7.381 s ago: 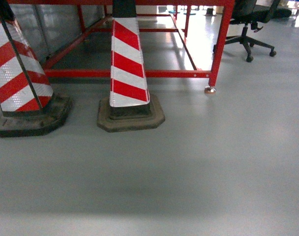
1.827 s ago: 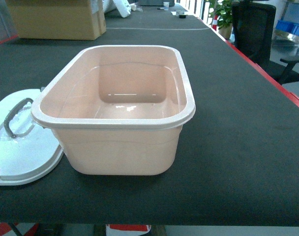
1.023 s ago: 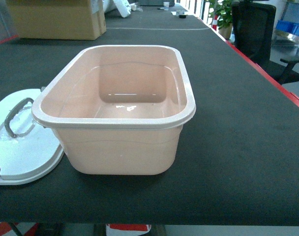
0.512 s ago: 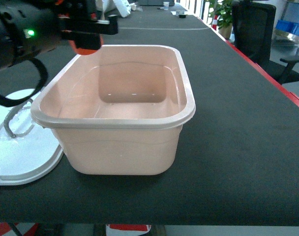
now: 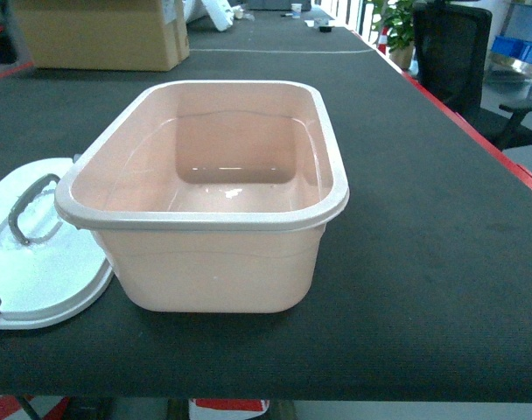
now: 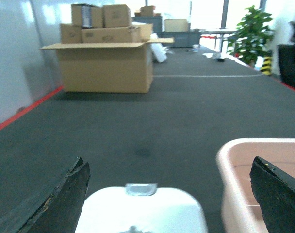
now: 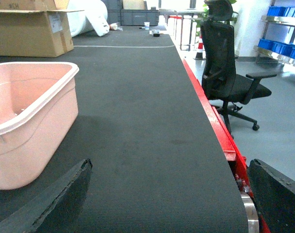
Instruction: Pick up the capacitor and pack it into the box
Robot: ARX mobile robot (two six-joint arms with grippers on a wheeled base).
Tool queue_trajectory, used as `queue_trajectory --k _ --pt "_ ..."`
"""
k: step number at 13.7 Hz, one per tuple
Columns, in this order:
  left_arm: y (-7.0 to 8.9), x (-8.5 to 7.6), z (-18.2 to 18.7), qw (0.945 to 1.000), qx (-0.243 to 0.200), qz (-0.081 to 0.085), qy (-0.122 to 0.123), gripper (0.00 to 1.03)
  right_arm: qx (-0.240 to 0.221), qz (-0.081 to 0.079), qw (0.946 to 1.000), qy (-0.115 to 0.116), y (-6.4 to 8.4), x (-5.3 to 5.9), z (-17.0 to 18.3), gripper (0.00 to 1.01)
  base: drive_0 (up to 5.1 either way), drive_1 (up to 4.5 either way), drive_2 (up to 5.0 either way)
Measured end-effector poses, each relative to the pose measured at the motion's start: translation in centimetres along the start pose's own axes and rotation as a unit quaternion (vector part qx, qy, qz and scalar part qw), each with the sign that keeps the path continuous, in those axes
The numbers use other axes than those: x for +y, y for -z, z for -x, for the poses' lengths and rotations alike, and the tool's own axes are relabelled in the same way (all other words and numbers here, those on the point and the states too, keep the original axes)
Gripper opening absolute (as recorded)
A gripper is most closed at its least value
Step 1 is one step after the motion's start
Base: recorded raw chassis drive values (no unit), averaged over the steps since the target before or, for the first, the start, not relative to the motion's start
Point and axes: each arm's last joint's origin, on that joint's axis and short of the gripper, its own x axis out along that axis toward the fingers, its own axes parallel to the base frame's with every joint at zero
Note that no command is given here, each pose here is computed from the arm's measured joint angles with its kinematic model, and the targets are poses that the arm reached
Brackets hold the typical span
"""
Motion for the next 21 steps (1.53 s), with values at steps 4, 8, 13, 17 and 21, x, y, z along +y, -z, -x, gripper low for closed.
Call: queue_trajectory --k 4,8,13,17,21 --pt "7.1 5.1 -1.6 0.9979 0.063 -0.003 -0.014 0.98 0.0 0.0 1.0 0.0 0.0 0.0 0.0 0.98 0.0 0.0 0.0" --pt "14.5 5.0 -5.0 0.9925 0.122 0.006 -0.001 0.98 0.0 0.0 1.0 0.0 0.0 0.0 0.0 0.98 0.0 0.0 0.0" --pt "17.4 3.8 -5.2 0.9865 0.161 -0.004 0.03 0.59 0.0 0.0 1.0 0.0 0.0 0.0 0.0 0.98 0.0 0.0 0.0" --pt "17.4 4.0 -5.3 0.9872 0.158 -0.006 0.021 0.06 0.0 0.0 1.0 0.0 0.0 0.0 0.0 0.98 0.0 0.0 0.0" --pt "17.1 4.0 -5.2 0.9872 0.159 -0.001 0.017 0.02 0.0 0.0 1.0 0.0 0.0 0.0 0.0 0.98 0.0 0.0 0.0"
